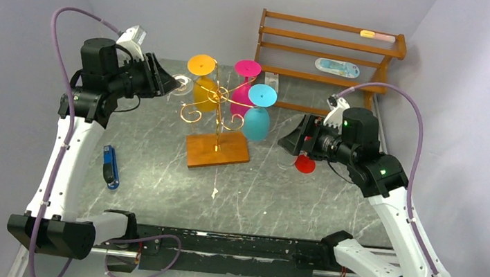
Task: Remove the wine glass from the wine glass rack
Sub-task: Pick up the wine glass from the wine rack.
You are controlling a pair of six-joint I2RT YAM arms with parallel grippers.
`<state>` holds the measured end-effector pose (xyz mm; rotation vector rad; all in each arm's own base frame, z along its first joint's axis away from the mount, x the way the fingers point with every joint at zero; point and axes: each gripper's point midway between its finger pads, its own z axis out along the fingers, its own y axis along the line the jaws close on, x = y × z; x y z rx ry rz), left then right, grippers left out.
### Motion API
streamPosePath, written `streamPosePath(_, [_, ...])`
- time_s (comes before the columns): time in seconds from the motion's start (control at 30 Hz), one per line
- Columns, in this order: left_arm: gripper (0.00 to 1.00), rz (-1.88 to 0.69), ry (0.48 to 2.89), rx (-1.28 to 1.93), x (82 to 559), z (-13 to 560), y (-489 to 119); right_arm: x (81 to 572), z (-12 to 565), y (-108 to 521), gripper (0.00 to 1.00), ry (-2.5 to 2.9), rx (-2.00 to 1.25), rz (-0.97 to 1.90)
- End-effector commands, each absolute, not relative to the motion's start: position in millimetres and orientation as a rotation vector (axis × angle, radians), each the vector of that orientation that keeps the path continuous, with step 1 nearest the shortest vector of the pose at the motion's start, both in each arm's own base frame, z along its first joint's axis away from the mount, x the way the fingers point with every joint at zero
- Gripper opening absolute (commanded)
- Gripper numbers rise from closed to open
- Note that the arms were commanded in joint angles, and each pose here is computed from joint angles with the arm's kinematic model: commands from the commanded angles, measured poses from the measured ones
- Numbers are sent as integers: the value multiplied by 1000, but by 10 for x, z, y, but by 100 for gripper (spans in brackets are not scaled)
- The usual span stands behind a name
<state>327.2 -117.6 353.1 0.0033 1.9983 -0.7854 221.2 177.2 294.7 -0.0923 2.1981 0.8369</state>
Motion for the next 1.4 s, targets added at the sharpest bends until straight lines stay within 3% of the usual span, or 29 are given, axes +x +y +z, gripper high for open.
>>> streamPosePath(0.0, [41, -802, 1999, 2, 3269, 3487, -1168, 2184, 3017, 1809, 82, 2179, -91, 884])
streamPosePath(0.33, [27, -782, 2010, -15, 3255, 3443, -1138, 1981, 3793, 2041, 82, 1952, -244, 1123])
streamPosePath(0.6, [15, -775, 2009, -17, 3238, 3459, -1128, 1952, 4386, 2286, 74, 1818, -384, 1289])
streamPosePath(0.83, [5, -820, 1976, -11, 3198, 3596, -1180, 2061, 4365, 2612, 71, 1873, -436, 1239])
streamPosePath(1.1, [5, -838, 1974, -12, 3193, 3686, -1200, 1957, 4077, 2882, 71, 1939, -458, 1252])
streamPosePath(1.2, [10, -815, 1982, -21, 3209, 3688, -1170, 1941, 4030, 2876, 71, 1943, -459, 1251])
streamPosePath(1.37, [5, -811, 1995, 23, 3229, 3704, -1186, 1903, 3930, 2914, 71, 1969, -476, 1272])
